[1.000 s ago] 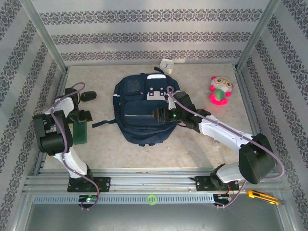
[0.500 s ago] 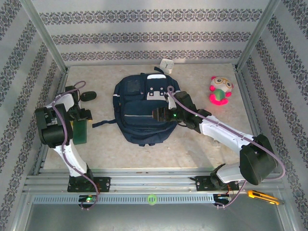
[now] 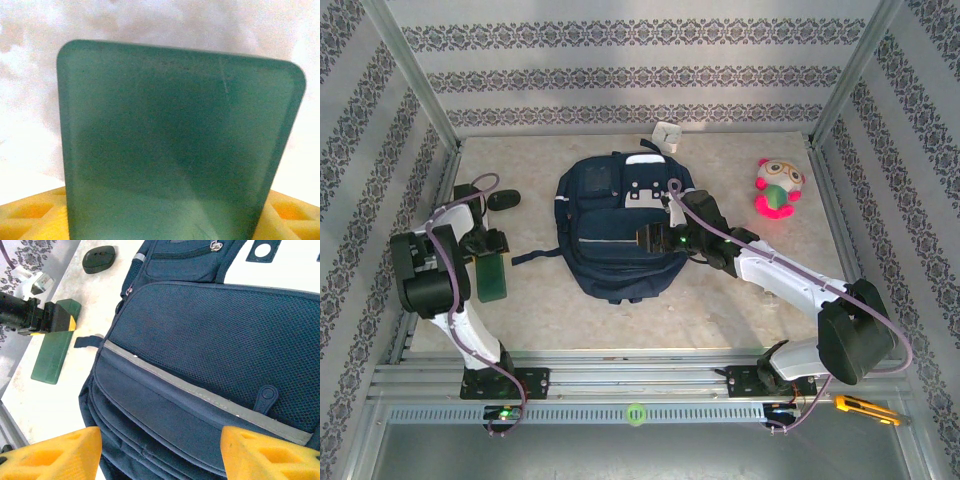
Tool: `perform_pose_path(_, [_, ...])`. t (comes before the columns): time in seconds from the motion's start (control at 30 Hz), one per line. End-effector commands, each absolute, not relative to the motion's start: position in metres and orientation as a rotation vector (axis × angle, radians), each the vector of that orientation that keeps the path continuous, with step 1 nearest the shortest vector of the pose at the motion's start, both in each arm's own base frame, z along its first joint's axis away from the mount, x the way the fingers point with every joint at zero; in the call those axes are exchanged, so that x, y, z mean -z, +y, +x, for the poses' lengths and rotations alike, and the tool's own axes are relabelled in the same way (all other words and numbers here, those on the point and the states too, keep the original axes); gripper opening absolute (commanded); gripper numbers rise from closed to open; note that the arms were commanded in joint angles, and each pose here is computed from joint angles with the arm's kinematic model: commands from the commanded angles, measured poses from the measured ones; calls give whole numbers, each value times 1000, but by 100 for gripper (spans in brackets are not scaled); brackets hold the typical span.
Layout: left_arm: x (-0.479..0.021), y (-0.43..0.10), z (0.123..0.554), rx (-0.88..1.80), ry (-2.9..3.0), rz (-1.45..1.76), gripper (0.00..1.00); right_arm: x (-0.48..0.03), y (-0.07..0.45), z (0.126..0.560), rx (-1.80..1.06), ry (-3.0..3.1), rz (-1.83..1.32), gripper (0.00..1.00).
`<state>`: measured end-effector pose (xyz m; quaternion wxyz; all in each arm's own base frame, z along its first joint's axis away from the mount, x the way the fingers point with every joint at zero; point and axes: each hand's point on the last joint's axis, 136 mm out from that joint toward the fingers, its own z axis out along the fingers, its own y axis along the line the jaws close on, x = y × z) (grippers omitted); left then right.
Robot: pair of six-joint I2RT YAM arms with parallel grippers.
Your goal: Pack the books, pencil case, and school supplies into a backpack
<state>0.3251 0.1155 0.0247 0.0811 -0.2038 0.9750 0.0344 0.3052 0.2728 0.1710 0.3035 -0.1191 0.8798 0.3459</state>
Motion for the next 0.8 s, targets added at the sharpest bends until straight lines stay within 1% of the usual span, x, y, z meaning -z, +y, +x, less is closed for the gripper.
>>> perform_pose_path(0.0, [-55,115,330,-49,2777,-682,53,-187,278,297,-960,2262,-357,63])
perform_pose_path(0.07, [-76,104,330,40,2709,-716,48,-192,282,293,-962,2211,-362,63])
perform_pose_path(0.17, [-110,81,328,208,2558,-802,44,-204,293,286,-1011,2118,-330,63])
perform_pose_path(0.3, [-153,52,324,459,2341,-880,42,-215,325,270,-1081,2056,-345,64])
perform_pose_path(0.43, [-184,32,321,661,2187,-963,41,-217,367,256,-1142,2032,-353,65])
perform_pose_path(0.47, [-189,27,320,707,2158,-993,41,-216,378,254,-1170,2027,-346,66])
perform_pose_path(0.6, [-196,11,316,899,2041,-1098,40,-219,427,235,-1190,1895,-466,74])
perform_pose_path(0.77, [-189,-14,308,1078,2044,-1151,41,-215,457,238,-1234,1883,-473,76])
